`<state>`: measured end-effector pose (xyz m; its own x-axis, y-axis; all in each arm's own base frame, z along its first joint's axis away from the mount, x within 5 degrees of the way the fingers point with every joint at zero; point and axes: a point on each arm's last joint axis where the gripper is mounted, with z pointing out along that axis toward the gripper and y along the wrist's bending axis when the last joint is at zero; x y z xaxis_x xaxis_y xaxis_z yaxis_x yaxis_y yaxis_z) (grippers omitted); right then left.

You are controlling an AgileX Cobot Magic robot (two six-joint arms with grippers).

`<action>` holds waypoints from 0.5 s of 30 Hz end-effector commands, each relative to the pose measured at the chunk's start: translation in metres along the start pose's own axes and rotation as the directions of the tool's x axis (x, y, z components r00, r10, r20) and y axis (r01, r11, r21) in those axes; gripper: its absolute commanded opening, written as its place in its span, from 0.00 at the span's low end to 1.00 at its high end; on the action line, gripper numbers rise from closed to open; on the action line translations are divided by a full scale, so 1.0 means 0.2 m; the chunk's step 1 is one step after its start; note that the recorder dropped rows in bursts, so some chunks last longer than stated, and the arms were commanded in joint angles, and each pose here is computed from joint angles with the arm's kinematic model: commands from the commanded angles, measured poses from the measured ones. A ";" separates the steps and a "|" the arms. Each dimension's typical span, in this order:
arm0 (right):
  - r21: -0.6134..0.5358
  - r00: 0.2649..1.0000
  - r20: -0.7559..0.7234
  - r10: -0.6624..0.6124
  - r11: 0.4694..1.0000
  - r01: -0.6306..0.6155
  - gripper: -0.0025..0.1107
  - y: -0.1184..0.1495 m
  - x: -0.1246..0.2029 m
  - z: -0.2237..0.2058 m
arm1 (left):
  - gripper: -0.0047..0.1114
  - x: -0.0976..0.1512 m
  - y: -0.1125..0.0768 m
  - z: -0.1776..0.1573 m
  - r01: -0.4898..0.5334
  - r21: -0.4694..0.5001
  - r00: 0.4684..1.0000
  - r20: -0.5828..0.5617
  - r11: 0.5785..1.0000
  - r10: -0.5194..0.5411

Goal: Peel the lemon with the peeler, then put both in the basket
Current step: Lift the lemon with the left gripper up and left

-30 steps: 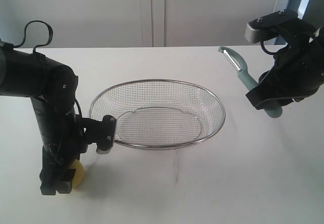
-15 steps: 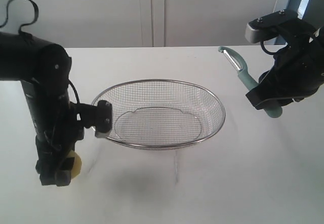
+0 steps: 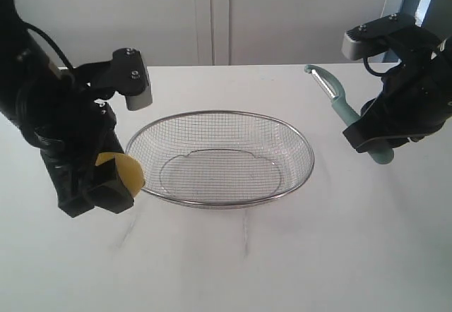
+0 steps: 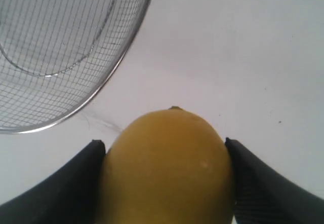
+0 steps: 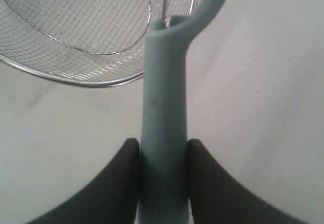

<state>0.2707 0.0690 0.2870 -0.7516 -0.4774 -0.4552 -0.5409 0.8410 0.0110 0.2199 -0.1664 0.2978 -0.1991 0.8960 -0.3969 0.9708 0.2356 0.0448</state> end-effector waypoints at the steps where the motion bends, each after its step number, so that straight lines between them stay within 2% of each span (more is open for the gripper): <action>1: 0.004 1.000 0.017 -0.007 1.000 0.007 0.02 0.00 0.00 -0.01 | 0.04 0.01 -0.07 -0.04 -0.079 -0.010 0.990 0.119 0.997 0.080; 4: 0.004 1.000 0.017 -0.007 1.000 0.007 0.02 0.00 0.00 -0.01 | 0.04 0.01 -0.12 -0.05 -0.152 -0.022 0.966 0.208 0.988 0.154; 7: 0.004 1.000 0.017 -0.007 1.000 0.007 0.02 0.00 0.00 -0.01 | 0.04 0.03 -0.15 -0.08 -0.157 -0.075 0.947 0.272 0.985 0.172; 11: 0.004 1.000 0.017 -0.007 1.000 0.007 0.02 0.00 0.00 -0.01 | 0.04 0.07 -0.18 -0.13 -0.145 -0.198 0.925 0.320 0.969 0.204; 15: 0.004 1.000 0.017 -0.007 1.000 0.007 0.02 0.00 0.00 -0.01 | 0.04 0.14 -0.19 -0.19 -0.060 -0.337 0.896 0.397 0.940 0.200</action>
<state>0.2707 0.0690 0.2870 -0.7516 -0.4774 -0.4552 -0.5409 0.8410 0.0110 0.1777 -0.1456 0.3131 0.0573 0.7531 -0.6554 0.9227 0.2107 0.3229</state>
